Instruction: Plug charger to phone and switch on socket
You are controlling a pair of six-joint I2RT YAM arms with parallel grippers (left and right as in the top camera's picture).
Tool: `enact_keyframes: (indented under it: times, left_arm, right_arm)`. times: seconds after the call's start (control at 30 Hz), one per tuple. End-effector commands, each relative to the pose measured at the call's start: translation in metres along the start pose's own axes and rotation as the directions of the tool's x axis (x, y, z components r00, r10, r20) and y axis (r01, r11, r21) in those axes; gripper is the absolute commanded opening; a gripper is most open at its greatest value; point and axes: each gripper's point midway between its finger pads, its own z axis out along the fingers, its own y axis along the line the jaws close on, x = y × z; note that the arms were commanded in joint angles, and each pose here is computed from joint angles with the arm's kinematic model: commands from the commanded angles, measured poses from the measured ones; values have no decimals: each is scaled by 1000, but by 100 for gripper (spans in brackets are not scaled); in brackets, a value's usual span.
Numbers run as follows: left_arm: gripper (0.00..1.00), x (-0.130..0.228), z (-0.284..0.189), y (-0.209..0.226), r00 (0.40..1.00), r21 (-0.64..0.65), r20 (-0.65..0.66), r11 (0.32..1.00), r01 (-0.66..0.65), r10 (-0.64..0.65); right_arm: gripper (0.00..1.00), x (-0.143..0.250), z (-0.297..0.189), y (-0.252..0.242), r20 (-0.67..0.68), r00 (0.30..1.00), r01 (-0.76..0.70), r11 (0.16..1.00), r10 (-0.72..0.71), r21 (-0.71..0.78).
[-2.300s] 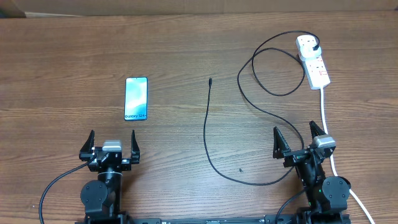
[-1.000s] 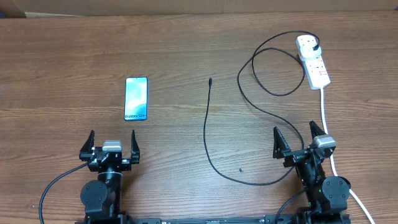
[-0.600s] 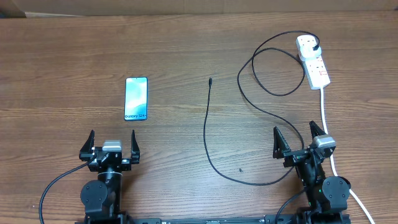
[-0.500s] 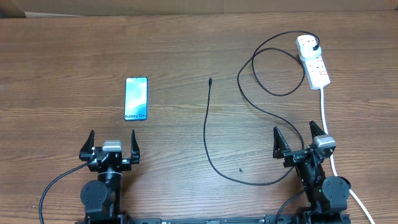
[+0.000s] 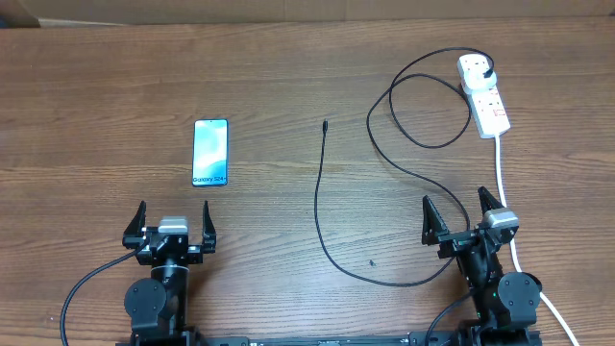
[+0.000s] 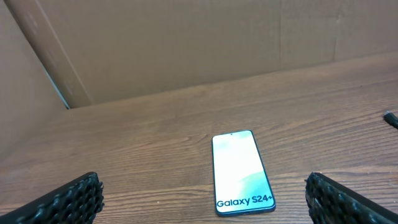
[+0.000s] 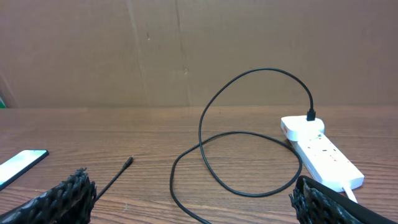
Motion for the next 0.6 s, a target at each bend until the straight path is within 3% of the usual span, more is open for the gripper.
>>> enact_keyframes:
  times: [0.0, 0.57]
  left_arm:
    - [100, 0, 0, -3, 1000, 12, 11, 1000, -9, 9]
    - [100, -5, 0, 0, 999, -5, 30, 1000, -16, 16]
  right_arm:
    - [100, 3, 0, -1, 1, 1000, 0, 1000, 0, 6]
    - [100, 3, 0, -1, 1, 1000, 0, 1000, 0, 6]
